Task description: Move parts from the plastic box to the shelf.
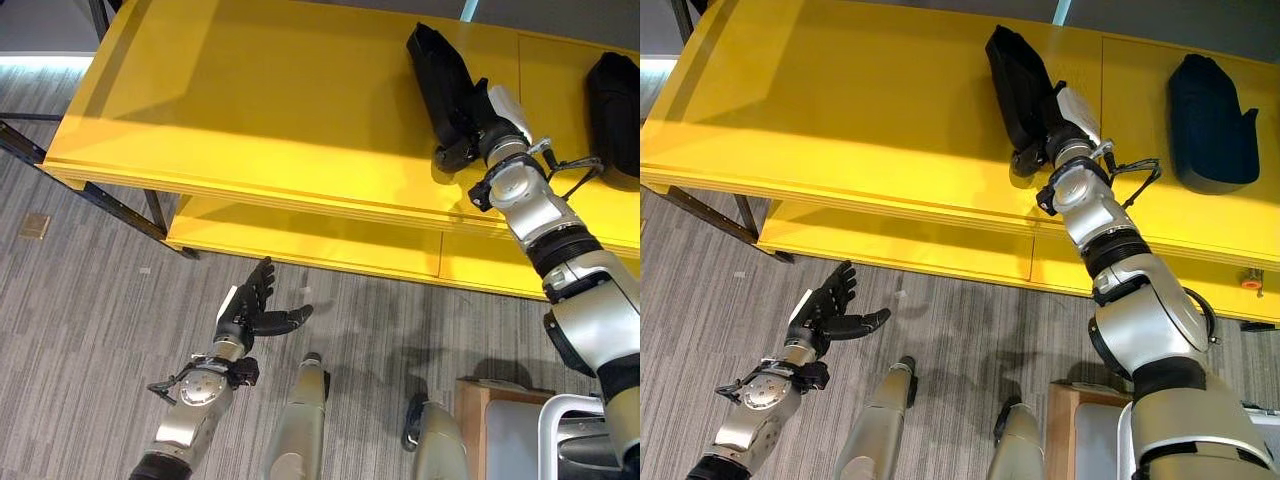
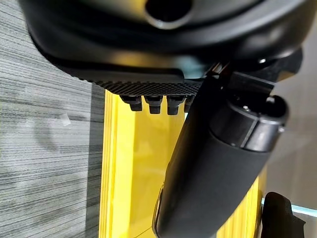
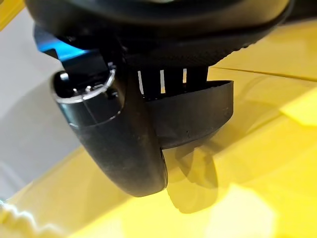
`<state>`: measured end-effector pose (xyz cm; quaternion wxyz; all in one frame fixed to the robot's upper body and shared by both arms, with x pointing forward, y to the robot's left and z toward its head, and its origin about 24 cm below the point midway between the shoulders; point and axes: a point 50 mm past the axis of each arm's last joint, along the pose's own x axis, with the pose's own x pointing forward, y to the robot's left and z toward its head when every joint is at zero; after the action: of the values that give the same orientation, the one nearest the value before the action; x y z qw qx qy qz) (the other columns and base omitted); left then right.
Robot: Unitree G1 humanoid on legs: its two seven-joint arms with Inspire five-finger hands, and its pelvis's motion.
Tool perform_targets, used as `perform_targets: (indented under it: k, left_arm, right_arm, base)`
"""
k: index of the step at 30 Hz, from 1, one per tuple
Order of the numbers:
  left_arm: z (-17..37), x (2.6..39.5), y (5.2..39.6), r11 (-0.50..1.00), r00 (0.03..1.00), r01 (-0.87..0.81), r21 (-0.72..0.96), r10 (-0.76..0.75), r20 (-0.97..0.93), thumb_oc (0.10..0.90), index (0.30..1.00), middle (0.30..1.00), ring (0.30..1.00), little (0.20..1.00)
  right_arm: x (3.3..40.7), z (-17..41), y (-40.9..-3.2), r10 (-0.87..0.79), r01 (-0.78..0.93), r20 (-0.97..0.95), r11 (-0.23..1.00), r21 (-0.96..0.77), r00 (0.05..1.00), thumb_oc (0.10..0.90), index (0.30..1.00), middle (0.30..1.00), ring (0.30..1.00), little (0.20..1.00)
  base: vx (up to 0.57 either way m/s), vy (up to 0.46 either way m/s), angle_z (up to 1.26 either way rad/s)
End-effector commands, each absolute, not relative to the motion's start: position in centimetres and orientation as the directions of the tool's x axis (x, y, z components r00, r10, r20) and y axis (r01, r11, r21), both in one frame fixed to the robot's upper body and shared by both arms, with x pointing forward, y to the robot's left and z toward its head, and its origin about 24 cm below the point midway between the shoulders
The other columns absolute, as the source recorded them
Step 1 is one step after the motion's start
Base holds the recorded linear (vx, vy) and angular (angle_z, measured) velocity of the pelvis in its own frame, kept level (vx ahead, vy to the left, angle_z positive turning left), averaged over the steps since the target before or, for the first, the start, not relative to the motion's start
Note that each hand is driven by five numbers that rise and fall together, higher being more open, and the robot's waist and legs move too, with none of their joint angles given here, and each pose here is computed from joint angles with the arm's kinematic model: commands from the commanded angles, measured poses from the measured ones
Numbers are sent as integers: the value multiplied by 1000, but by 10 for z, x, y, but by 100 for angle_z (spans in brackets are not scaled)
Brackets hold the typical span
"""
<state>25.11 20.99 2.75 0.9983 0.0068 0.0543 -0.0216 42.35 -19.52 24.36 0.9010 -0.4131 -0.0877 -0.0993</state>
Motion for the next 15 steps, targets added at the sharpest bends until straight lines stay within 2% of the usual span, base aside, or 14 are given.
perform_targets:
  k: [1, 8, 15]
  left_arm:
    - [65, 260, 200, 994, 990, 107, 25, -109, 84, 900, 1000, 1000, 1000, 1000]
    - [67, 263, 195, 994, 990, 110, 29, -112, 89, 900, 1000, 1000, 1000, 1000]
    - [68, 264, 194, 993, 989, 111, 38, -114, 92, 900, 1000, 1000, 1000, 1000]
  right_arm:
    - [419, 309, -189, -148, 397, 438, 728, -559, 887, 400, 300, 300, 300, 300]
    - [419, 303, -183, -217, 404, 447, 831, -383, 868, 400, 300, 300, 300, 300]
    - [418, 301, -184, -252, 423, 454, 845, -326, 855, 400, 300, 300, 300, 300]
  base:
    - [-10, -1, 3]
    - [-8, -3, 3]
    - [0, 0, 0]
